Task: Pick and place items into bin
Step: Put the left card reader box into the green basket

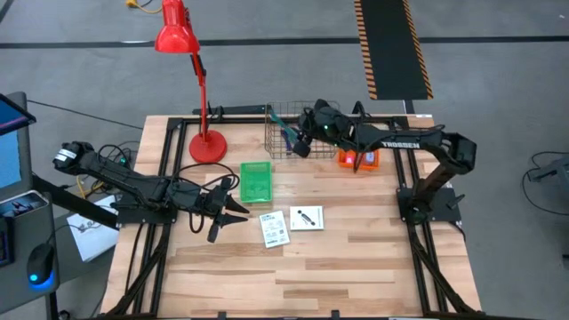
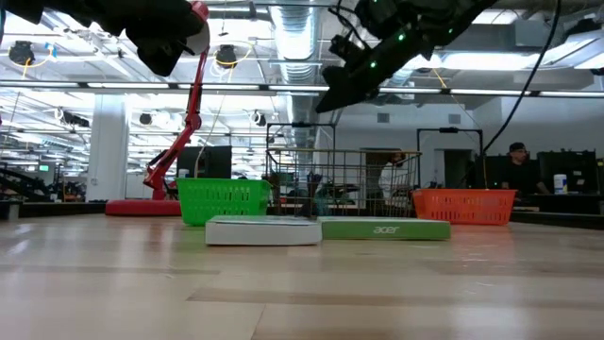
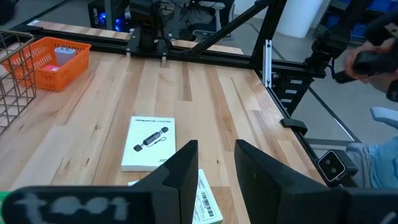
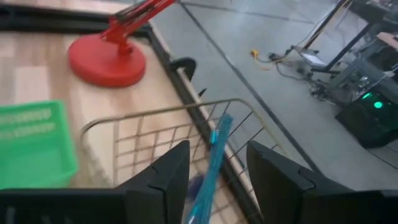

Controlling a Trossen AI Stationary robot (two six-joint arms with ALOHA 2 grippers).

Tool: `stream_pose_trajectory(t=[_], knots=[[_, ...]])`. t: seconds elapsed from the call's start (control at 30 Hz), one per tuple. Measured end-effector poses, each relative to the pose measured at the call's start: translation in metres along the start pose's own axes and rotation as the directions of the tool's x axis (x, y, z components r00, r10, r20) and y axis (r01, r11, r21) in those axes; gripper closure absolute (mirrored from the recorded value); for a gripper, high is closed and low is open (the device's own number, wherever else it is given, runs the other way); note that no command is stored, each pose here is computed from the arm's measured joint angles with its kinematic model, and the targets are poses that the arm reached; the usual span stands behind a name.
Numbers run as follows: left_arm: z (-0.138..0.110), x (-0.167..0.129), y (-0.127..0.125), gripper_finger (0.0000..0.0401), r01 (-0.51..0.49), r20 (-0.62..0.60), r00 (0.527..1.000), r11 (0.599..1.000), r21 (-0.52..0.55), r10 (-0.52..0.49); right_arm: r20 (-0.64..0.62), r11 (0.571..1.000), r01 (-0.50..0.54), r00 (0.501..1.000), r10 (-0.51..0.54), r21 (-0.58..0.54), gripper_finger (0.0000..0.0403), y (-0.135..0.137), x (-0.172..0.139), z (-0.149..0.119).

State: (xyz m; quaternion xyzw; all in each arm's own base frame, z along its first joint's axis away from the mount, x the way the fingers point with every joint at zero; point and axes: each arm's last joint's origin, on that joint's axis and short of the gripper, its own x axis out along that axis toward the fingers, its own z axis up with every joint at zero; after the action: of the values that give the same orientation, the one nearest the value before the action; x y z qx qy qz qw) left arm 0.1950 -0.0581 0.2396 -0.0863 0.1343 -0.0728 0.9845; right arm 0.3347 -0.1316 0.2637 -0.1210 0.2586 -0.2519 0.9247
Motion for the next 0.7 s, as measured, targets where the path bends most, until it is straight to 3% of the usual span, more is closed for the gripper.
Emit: stream_pose_trajectory(t=[0.23, 0.47, 0.57, 0.7], knots=[[0.000, 0.000, 0.000, 0.0307, 0.000, 0.000, 1.000, 1.000, 0.000, 0.000, -0.133, 0.992, -0.128, 0.983, 0.129, 0.018, 0.0250, 0.039, -0.042, 0.005], [0.000, 0.000, 0.000, 0.0307, 0.000, 0.000, 1.000, 1.000, 0.000, 0.000, -0.369, 0.951, -0.301, 0.878, 0.304, 0.069, 0.0277, 0.107, -0.087, -0.021], [0.000, 0.000, 0.000, 0.0307, 0.000, 0.000, 1.000, 1.000, 0.000, 0.000, -0.330, 0.928, -0.362, 0.869, 0.369, 0.085, 0.0288, 0.146, -0.105, -0.039], [0.000, 0.000, 0.000, 0.0307, 0.000, -0.001, 1.000, 1.000, 0.005, 0.000, -0.163, 0.930, -0.354, 0.916, 0.366, 0.100, 0.0299, 0.189, -0.133, -0.058]])
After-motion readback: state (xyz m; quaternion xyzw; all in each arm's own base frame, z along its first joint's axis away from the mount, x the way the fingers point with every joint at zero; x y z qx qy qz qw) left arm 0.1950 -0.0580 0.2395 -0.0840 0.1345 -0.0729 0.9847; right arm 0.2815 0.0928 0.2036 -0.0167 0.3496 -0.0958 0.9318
